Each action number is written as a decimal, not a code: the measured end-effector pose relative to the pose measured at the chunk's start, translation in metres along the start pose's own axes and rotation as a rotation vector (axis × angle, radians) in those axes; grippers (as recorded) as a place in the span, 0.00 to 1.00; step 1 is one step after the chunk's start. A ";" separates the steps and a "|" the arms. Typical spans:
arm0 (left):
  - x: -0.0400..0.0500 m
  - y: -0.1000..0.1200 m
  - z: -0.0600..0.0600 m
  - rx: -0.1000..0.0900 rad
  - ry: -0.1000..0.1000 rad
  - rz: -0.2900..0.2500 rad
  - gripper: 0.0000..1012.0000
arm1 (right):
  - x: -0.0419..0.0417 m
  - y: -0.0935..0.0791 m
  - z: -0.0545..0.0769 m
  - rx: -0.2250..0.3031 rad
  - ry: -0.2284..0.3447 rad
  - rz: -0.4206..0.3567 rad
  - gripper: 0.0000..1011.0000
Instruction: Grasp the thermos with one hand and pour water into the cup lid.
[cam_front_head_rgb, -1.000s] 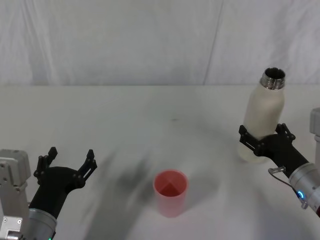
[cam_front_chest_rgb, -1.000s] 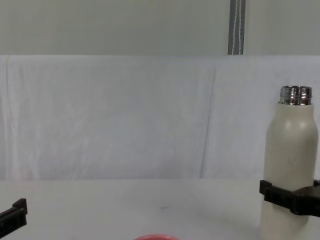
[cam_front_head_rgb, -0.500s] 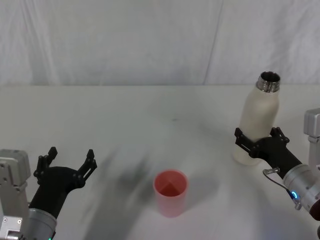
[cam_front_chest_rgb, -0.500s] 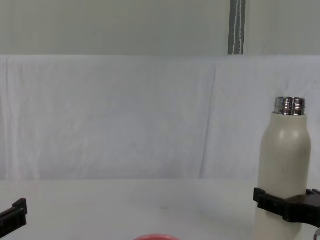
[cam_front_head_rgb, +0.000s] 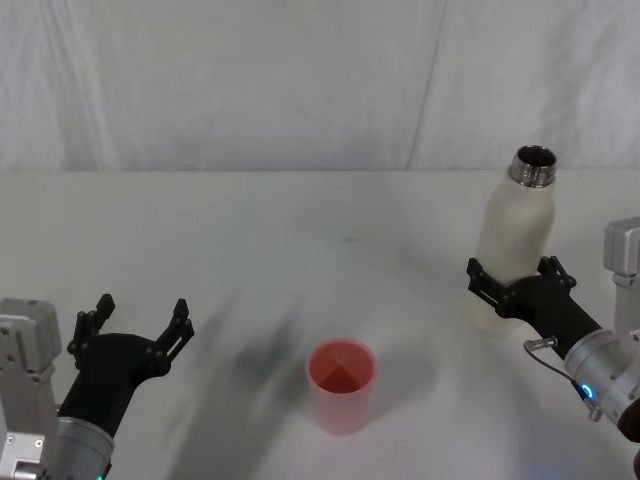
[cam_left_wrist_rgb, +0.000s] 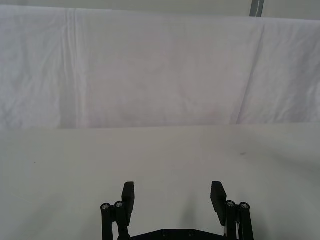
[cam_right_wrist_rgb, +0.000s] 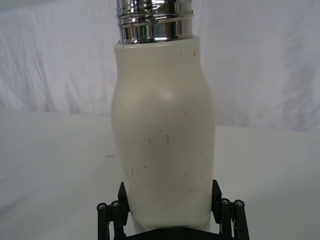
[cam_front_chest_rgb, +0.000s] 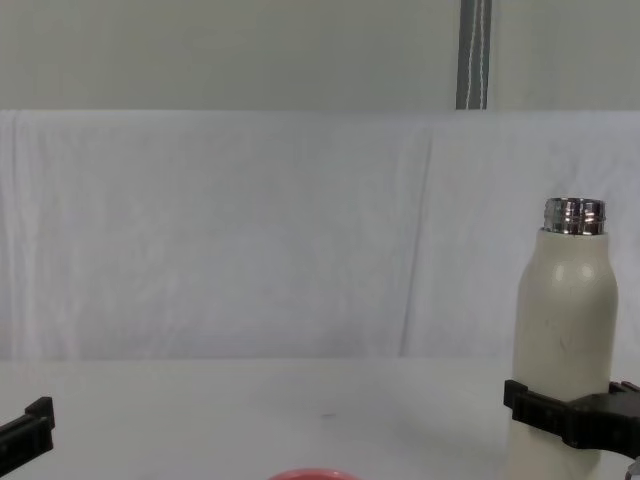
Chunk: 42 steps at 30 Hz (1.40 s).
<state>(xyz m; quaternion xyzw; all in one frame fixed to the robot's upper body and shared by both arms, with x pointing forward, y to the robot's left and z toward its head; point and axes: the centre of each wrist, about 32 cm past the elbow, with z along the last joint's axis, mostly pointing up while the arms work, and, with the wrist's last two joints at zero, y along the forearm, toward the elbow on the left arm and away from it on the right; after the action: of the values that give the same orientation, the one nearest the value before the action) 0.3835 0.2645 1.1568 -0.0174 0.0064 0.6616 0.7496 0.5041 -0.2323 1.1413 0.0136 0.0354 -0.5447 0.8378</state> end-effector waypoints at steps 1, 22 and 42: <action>0.0000 0.000 0.000 0.000 0.000 0.000 0.99 | 0.0000 0.000 0.000 0.000 0.000 0.000 0.94; 0.0000 0.000 0.000 0.000 0.000 0.000 0.99 | 0.0004 0.000 0.000 0.002 -0.002 -0.001 0.99; 0.0000 0.000 0.000 0.000 0.000 0.000 0.99 | 0.0046 -0.008 -0.002 -0.018 0.006 0.017 0.99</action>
<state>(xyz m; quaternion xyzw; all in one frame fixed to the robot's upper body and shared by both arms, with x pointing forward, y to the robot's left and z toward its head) 0.3835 0.2645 1.1568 -0.0174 0.0064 0.6616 0.7496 0.4981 -0.2398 1.1388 0.0080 0.0425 -0.5370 0.8425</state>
